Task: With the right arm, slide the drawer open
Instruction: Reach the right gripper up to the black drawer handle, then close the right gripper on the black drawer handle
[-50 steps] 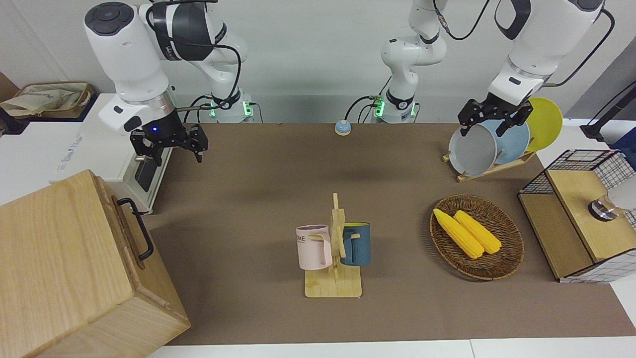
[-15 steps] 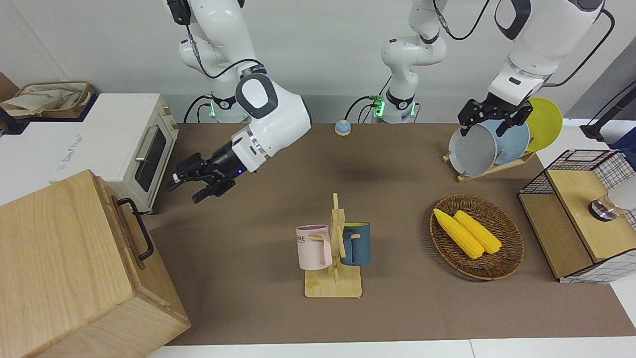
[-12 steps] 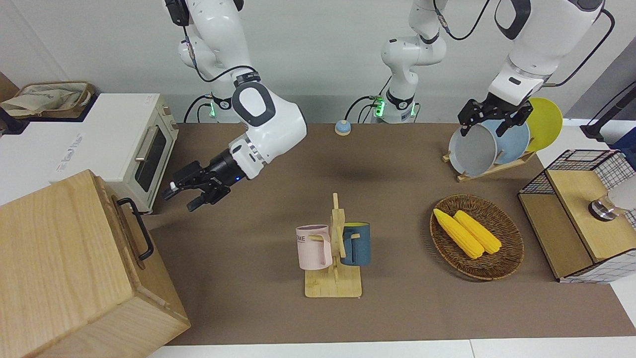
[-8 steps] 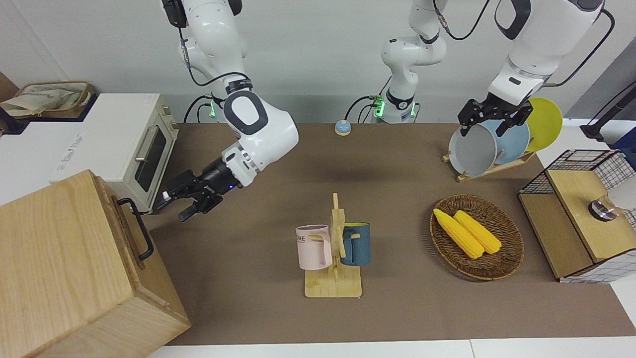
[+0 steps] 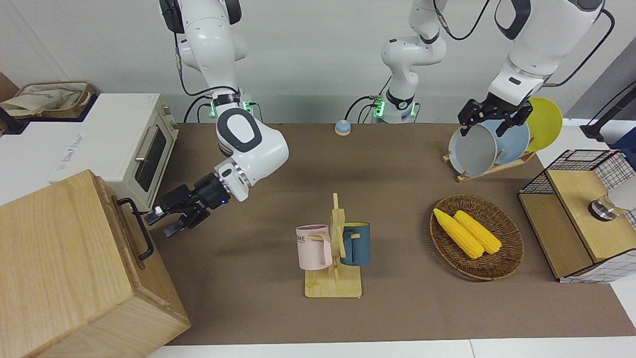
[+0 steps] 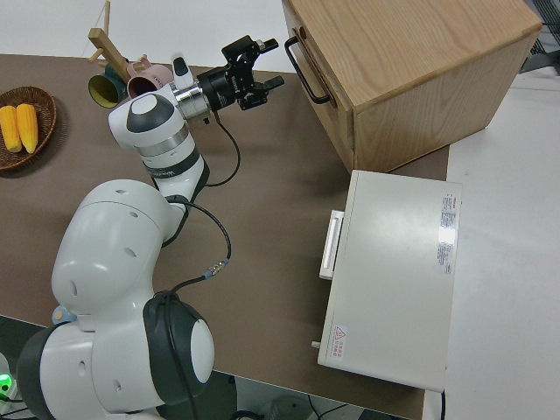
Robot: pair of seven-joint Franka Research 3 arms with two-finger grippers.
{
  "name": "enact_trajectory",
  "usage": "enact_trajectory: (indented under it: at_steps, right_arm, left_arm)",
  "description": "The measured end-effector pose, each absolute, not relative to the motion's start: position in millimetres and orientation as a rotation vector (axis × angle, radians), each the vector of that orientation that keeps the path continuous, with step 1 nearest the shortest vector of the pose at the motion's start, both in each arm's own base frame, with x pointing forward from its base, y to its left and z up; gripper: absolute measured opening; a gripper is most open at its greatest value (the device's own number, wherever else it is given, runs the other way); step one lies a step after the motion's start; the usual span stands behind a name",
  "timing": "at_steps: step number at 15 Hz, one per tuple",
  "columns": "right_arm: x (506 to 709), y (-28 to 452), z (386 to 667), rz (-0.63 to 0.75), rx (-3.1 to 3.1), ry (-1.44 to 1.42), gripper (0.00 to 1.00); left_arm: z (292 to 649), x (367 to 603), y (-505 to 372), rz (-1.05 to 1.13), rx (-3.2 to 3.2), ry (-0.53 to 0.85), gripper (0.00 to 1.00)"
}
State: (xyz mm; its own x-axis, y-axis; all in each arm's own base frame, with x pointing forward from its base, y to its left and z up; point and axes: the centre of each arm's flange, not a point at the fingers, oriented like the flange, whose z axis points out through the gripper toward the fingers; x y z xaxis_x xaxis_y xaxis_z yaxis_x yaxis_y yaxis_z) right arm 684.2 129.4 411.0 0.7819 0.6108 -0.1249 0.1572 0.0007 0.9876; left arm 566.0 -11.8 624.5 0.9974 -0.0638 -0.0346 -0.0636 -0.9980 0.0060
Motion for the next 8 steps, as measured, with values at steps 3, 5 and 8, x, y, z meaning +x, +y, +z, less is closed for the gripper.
enact_trajectory:
  at_steps: [3,5,8]
  right_arm:
    - [691,112,407,0.415,1.538,0.649,0.99]
    - [693,102,405,0.412,1.532,0.648,0.99]
    - [694,98,402,0.408,1.526,0.649,0.98]
  left_arm:
    - [625,566,-12,-0.054,3.135,-0.1,1.0]
    - [625,566,-12,-0.054,3.135,-0.1,1.0]
    - [625,566,-12,-0.054,3.135,-0.1,1.0]
